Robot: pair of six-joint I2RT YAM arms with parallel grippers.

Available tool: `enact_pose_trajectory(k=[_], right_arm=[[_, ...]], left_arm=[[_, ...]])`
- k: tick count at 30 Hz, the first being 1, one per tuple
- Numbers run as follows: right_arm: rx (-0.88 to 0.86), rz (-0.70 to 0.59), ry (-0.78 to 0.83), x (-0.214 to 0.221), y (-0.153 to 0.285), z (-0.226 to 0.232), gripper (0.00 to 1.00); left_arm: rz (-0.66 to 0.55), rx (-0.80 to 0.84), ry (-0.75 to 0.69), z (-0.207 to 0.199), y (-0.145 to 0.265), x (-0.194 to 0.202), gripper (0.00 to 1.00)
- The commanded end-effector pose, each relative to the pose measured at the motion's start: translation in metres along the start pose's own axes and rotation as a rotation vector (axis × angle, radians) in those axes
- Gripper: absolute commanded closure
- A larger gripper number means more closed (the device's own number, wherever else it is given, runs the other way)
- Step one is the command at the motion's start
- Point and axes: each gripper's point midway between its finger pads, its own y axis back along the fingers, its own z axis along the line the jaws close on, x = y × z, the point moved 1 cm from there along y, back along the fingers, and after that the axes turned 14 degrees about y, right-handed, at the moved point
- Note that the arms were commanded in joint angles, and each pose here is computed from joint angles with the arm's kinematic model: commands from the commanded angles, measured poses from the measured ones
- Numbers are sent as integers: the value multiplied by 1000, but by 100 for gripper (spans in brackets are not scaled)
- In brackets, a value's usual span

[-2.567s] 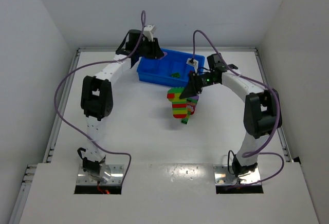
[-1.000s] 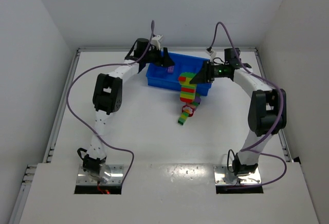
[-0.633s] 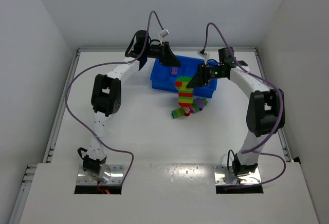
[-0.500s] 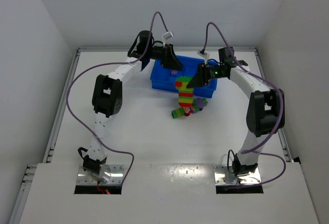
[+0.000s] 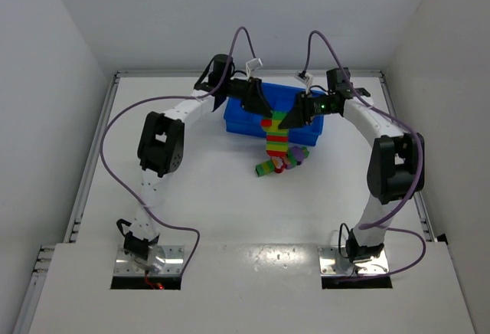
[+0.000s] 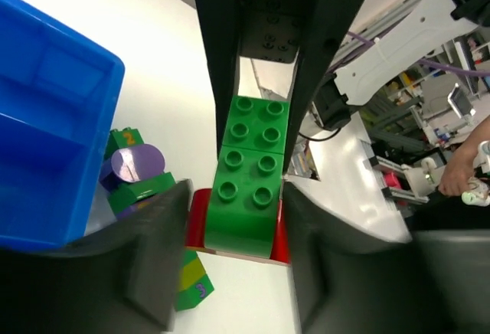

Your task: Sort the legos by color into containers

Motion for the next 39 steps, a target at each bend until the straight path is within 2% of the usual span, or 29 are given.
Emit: enact_pose_trajectory(k=[1, 2, 3, 4, 5, 7, 12, 18, 23, 24, 25, 26, 30, 35, 39], right_arm=[[-27, -70, 125, -36, 8, 9, 98], [-27, -70, 125, -36, 8, 9, 98], [-27, -70, 125, -36, 8, 9, 98], [-27, -70, 125, -36, 8, 9, 98], [-25, -73, 133, -38, 9, 11, 98], [-27, -70, 125, -35, 9, 11, 98], [-50, -26, 98, -9, 2, 22, 98], [-59, -1, 81, 9, 4, 41, 98], [-45, 7, 63, 20, 13, 54, 98], [-38, 16, 55, 23, 14, 56, 98], [-28, 21, 55, 26, 15, 58, 98], [-20, 16, 54, 29, 20, 62, 98], [22, 29, 39, 41, 30, 66, 98], [76, 14, -9, 47, 44, 57, 98], [101, 89, -13, 73, 39, 56, 98]], left_arm=[[31, 53, -136, -43, 4, -9, 50], [37, 60, -136, -44, 5, -8, 55], [37, 60, -136, -44, 5, -8, 69], [37, 60, -136, -44, 5, -8, 76], [37, 60, -136, -44, 5, -8, 92], [26, 48, -136, -42, 4, -10, 100], [-47, -21, -228, -44, 3, -37, 100], [-225, -78, -300, -47, 1, -91, 100], [-356, -185, -307, -25, 0, -117, 100], [-348, -211, -272, -11, -6, -112, 100], [-352, -252, -318, -6, -3, -116, 100], [-359, -285, -300, 5, -10, -113, 100], [-375, -303, -241, 26, -23, -104, 100], [-403, -252, -229, 14, -25, -105, 100], [-429, -247, -226, -15, -11, -99, 100]])
